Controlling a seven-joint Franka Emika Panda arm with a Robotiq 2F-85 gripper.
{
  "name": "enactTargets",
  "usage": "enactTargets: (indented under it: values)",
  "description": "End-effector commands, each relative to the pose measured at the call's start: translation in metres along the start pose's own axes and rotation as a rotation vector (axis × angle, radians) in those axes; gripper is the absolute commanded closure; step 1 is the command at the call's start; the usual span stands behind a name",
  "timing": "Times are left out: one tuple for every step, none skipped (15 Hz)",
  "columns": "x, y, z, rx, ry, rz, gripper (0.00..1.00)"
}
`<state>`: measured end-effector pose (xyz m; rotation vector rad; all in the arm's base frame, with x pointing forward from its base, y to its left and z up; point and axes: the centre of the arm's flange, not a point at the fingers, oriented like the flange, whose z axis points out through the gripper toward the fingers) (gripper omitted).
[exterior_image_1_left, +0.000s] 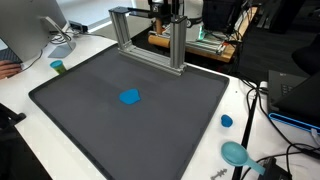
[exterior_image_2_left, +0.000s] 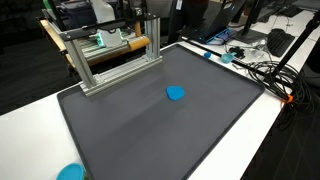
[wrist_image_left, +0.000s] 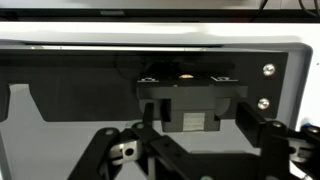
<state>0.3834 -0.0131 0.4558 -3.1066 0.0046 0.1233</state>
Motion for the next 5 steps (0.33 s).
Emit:
enactTargets:
  values:
    - [-0.025, 0.012, -0.025, 0.039, 0.074, 0.052, 0.0]
    - [-0.035, 0.019, -0.038, 0.043, 0.13, 0.075, 0.0]
    - [-0.044, 0.026, -0.052, 0.054, 0.183, 0.082, 0.0]
    - [-0.051, 0.032, -0.066, 0.06, 0.223, 0.082, 0.0]
    - [-0.02, 0.023, -0.043, 0.024, 0.126, 0.065, 0.0]
